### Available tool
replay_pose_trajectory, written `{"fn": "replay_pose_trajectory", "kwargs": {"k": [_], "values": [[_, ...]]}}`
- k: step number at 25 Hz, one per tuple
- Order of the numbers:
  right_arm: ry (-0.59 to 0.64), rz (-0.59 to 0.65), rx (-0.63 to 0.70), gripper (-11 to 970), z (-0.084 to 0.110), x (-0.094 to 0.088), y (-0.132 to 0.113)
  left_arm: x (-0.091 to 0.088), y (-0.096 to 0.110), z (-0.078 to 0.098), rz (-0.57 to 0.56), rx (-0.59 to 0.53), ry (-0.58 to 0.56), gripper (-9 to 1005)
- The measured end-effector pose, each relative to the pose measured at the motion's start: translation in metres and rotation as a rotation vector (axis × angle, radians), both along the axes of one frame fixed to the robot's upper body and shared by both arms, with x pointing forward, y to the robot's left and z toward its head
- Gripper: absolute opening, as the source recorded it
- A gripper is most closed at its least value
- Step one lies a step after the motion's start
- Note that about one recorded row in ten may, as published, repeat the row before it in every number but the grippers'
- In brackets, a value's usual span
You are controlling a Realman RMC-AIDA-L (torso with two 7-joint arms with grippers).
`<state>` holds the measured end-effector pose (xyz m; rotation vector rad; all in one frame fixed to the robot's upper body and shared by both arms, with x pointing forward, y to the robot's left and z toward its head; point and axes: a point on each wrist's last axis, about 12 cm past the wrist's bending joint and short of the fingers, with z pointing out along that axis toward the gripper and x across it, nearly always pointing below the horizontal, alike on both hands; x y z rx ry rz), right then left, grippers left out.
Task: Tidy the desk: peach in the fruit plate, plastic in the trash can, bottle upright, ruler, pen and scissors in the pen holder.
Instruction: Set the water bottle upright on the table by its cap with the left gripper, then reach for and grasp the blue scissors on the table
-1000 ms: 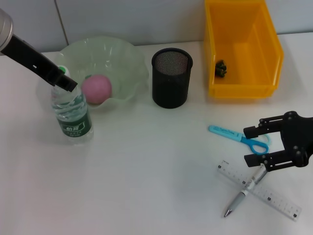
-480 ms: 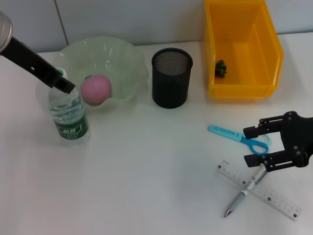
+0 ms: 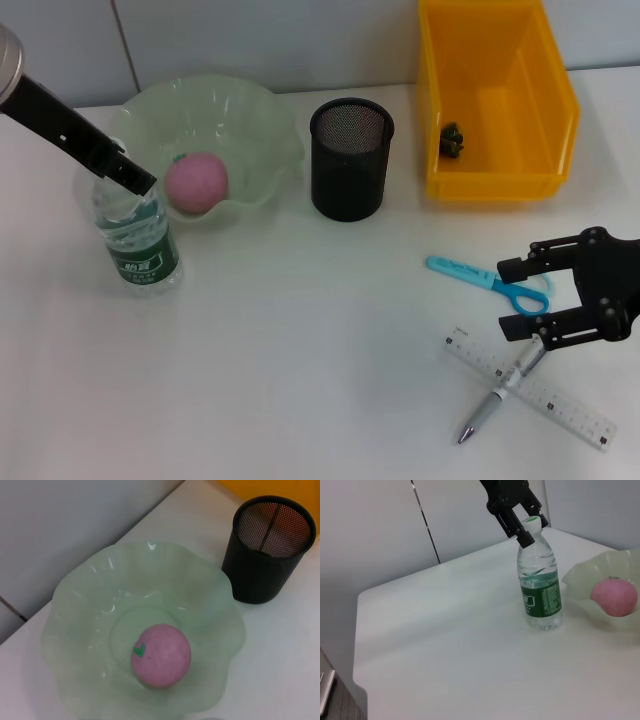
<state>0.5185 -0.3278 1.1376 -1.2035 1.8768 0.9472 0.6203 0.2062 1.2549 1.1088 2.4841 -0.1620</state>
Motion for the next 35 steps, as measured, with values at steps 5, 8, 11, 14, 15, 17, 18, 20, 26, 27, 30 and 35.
{"fn": "replay_pose_trajectory", "kwargs": {"k": [5,8,11,14,15,17,18,20,26,27,30,35], "values": [[-0.001,0.000,0.000,710,0.000,0.000,0.000,0.000,0.001,0.001,0.005,-0.001,-0.005,762],[-0.002,0.001,0.000,709,0.000,0.001,0.000,0.001,0.000,0.002,0.004,-0.002,-0.009,794],[-0.002,0.001,0.000,709,0.000,0.001,0.000,0.001,-0.001,0.003,0.001,-0.014,-0.014,826],[-0.002,0.001,0.000,709,0.001,0.001,0.001,0.002,0.000,0.004,0.002,-0.017,-0.015,842],[-0.003,0.001,0.001,709,0.001,0.001,0.001,0.002,0.000,0.004,0.002,-0.017,-0.015,845],[-0.003,0.000,0.001,709,0.001,0.001,0.000,0.002,0.001,0.005,0.005,-0.021,-0.017,851],[-0.003,0.000,0.001,709,0.001,0.001,0.000,0.004,0.004,0.011,0.013,-0.052,-0.049,853],[-0.005,-0.003,0.002,709,0.001,0.001,0.000,0.007,0.006,0.018,0.012,-0.101,-0.086,856],[-0.012,-0.023,0.017,709,0.002,0.001,-0.003,0.011,0.017,0.045,-0.080,-0.730,-0.194,856],[-0.013,-0.026,0.019,709,0.002,0.001,-0.003,0.011,0.017,0.043,-0.097,-0.807,-0.187,856],[-0.016,-0.033,0.025,709,0.003,0.001,-0.004,0.006,0.016,0.031,-0.185,-1.062,-0.175,855],[-0.029,-0.066,0.044,709,0.004,0.000,-0.009,-0.014,0.016,-0.005,-0.299,-1.268,-0.291,855]]}}
